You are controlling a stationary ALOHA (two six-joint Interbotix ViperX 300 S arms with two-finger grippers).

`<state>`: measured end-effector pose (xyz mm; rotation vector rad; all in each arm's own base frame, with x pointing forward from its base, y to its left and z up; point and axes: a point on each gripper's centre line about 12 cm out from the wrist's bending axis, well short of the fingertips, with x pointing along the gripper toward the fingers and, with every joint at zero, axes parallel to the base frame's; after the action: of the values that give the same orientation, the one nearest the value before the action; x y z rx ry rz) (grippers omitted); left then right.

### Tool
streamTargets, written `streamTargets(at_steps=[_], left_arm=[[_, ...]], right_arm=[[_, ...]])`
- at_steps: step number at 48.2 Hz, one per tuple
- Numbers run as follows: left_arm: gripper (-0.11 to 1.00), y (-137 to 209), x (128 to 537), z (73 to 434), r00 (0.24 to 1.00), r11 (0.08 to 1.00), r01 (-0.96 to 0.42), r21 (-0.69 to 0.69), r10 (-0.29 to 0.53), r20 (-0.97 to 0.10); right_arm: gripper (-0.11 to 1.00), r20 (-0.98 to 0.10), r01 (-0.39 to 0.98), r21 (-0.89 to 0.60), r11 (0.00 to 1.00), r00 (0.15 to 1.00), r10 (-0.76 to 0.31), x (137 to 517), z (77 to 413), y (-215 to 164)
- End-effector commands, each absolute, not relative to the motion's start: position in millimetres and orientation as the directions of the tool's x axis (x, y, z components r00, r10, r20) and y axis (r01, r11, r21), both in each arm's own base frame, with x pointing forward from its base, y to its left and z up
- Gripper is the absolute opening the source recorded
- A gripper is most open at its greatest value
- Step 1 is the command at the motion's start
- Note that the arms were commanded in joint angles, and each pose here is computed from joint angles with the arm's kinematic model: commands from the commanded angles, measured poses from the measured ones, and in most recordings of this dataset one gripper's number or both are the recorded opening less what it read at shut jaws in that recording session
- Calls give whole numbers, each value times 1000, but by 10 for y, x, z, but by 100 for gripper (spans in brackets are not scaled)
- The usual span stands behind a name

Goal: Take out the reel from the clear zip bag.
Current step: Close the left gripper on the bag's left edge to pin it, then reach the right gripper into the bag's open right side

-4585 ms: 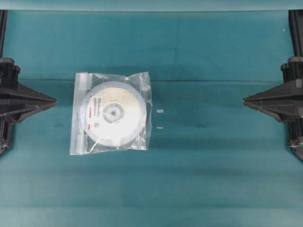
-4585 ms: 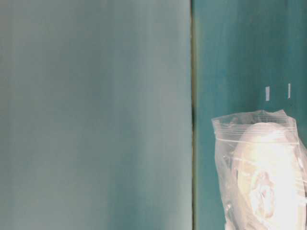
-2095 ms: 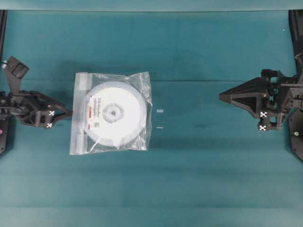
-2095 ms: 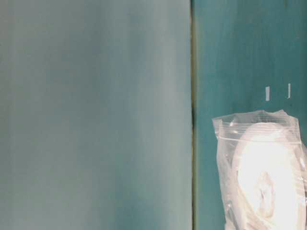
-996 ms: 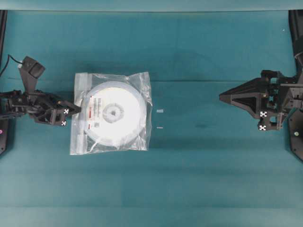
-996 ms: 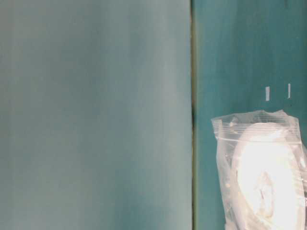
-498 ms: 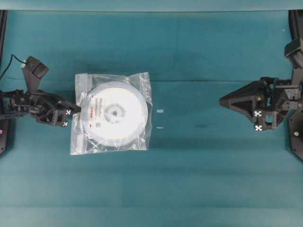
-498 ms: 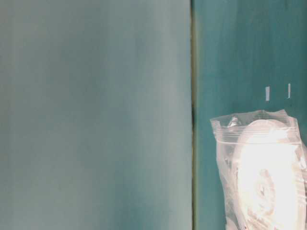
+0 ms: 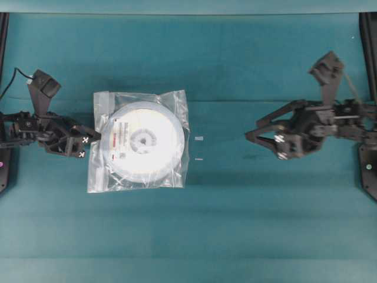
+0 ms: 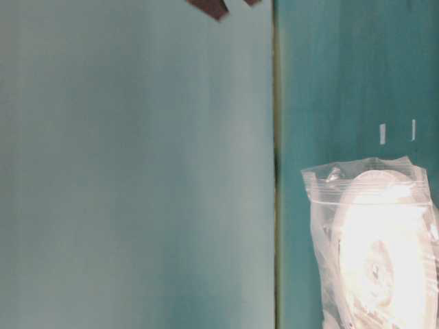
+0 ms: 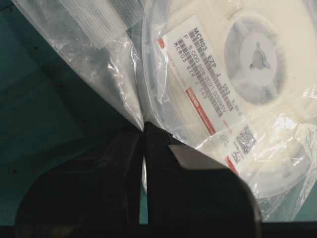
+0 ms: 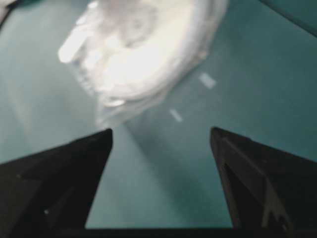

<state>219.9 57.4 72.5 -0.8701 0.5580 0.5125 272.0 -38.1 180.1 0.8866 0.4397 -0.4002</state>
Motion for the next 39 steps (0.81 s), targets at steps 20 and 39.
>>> streamTargets(at_steps=[20,39], left_arm=[[1,577,2245,748,753,550,-613,-567,188,-631],[1,580,2255,756,755,551,-611,-568,189,-628]], right_arm=[[92,-608,616,658,435,774,-177,3382,1423,-532],[91,-634,626,640,446,758,-154,3815,1219,-497]])
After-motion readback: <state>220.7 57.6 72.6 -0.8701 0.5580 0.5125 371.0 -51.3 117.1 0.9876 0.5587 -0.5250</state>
